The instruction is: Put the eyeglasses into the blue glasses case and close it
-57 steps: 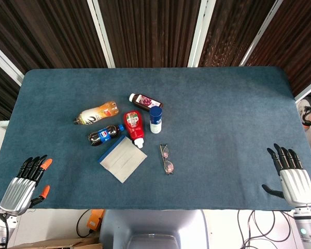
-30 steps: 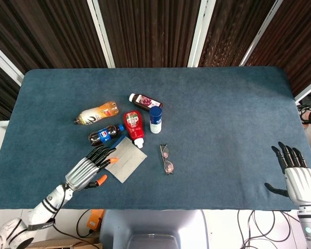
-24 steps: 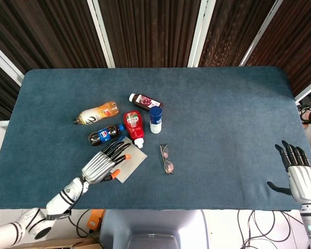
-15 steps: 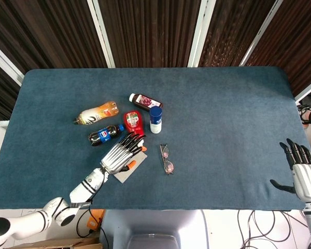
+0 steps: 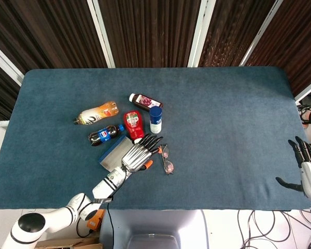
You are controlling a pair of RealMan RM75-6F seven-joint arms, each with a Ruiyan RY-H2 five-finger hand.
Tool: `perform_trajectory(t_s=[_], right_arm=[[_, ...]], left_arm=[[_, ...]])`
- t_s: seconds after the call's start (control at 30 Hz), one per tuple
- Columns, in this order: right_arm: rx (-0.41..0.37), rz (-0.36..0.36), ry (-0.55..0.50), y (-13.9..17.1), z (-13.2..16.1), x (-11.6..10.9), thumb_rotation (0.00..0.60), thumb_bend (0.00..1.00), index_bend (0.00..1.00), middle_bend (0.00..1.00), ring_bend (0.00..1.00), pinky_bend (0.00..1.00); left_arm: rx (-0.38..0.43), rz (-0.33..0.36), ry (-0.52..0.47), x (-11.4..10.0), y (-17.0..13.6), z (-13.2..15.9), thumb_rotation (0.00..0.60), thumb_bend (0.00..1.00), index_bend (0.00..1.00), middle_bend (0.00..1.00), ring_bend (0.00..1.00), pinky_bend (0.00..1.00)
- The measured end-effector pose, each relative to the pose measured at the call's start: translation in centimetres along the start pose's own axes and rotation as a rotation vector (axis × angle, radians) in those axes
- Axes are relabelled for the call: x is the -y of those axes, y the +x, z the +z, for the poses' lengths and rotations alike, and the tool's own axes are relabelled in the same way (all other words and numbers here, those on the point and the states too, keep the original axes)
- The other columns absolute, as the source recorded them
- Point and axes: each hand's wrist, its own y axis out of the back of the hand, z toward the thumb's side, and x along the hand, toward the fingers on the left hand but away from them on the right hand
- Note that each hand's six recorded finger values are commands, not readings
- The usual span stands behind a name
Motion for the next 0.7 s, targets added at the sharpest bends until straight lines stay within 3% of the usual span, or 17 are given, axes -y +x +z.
perform_trajectory(t_s=[0.7], right_arm=[[0.013,-0.024,-0.046,0.4,-1.1,-1.5,0.6,0.08,0.0,0.0,0.0,0.0]], left_arm=[[0.019,-0.009,0.0,1.6,3.1,2.6,0.6,0.38,0.39,0.0,0.0,0.0]])
